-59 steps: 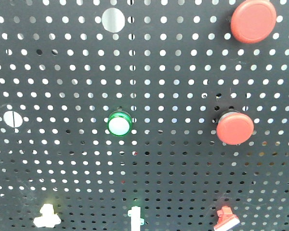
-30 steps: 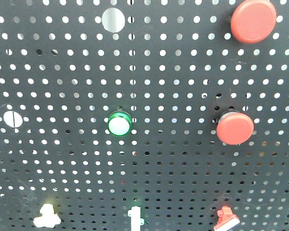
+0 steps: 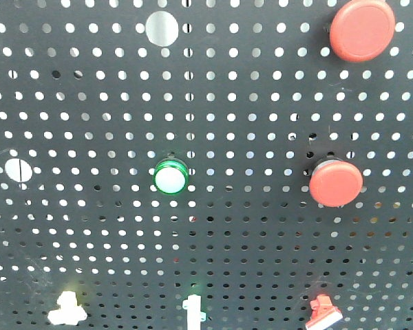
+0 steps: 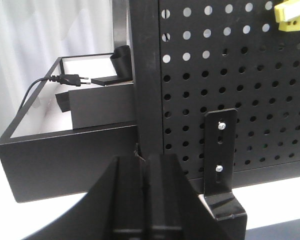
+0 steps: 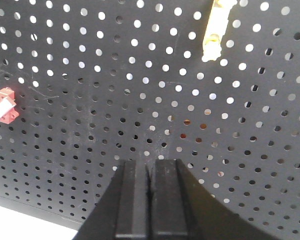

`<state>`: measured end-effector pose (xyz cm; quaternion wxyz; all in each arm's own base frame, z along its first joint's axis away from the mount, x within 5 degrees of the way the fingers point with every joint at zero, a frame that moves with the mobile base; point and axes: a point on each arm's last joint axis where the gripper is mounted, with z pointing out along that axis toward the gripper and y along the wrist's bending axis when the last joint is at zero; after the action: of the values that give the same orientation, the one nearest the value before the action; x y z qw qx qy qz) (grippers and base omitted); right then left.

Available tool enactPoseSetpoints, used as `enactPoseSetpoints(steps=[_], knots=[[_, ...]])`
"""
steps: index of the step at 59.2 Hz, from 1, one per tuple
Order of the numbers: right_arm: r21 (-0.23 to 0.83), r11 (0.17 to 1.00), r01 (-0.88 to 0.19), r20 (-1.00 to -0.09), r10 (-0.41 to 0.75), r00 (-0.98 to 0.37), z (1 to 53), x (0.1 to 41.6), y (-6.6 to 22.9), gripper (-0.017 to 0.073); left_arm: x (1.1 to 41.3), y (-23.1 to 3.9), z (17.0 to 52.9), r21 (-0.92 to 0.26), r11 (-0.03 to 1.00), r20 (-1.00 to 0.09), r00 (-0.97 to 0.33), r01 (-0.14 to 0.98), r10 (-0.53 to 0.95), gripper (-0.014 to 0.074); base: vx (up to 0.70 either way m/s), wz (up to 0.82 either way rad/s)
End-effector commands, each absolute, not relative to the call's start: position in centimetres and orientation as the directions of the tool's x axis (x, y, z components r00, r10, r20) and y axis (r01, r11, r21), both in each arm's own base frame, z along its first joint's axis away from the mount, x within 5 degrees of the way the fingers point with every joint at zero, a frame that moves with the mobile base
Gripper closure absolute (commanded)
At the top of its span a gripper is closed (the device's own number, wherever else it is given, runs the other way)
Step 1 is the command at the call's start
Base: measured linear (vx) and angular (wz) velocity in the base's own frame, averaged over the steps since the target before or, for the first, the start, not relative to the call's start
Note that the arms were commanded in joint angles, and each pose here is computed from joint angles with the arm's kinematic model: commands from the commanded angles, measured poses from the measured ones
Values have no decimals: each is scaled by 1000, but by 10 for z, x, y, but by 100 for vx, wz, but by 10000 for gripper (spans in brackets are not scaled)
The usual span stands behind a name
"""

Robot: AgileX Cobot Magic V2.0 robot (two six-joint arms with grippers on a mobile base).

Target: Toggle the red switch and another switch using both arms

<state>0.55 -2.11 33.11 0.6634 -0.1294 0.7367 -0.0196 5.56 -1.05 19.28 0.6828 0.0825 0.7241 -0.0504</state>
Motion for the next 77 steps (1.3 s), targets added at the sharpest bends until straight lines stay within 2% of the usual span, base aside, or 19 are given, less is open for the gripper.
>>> enactPoseSetpoints(steps=[1, 23, 32, 40, 45, 50, 54, 65, 77], knots=[[-219, 965, -147, -975, -220, 6, 347, 5, -21, 565, 55, -10, 194, 28, 982, -1000, 15, 185, 25, 591, 0, 0], [-226, 963, -144, -974, -227, 11, 347, 5, -21, 565, 55, -10, 194, 28, 982, -1000, 15, 185, 25, 591, 0, 0], [-130, 963, -237, -991, -130, 15, 342, 8, -11, 565, 55, -10, 194, 28, 982, -1000, 15, 185, 25, 591, 0, 0], [-125, 936, -328, -992, -128, 14, 297, 33, 9, 565, 55, -10, 194, 28, 982, -1000, 15, 185, 25, 591, 0, 0], [-28, 941, -337, -999, -39, -27, 263, 45, 16, 565, 55, -10, 194, 28, 982, -1000, 15, 185, 25, 591, 0, 0], [67, 958, -278, -997, 53, -58, 233, 53, 16, 565, 55, -10, 194, 28, 982, -1000, 15, 185, 25, 591, 0, 0], [104, 972, -211, -994, 95, -52, 218, 55, 12, 565, 55, -10, 194, 28, 982, -1000, 14, 185, 26, 591, 0, 0], [114, 992, -54, -993, 112, -37, 195, 56, 3, 565, 55, -10, 194, 28, 982, -1000, 14, 185, 26, 591, 0, 0], [104, 994, 31, -994, 105, -34, 192, 56, -2, 565, 55, -10, 194, 28, 982, -1000, 14, 185, 26, 591, 0, 0]])
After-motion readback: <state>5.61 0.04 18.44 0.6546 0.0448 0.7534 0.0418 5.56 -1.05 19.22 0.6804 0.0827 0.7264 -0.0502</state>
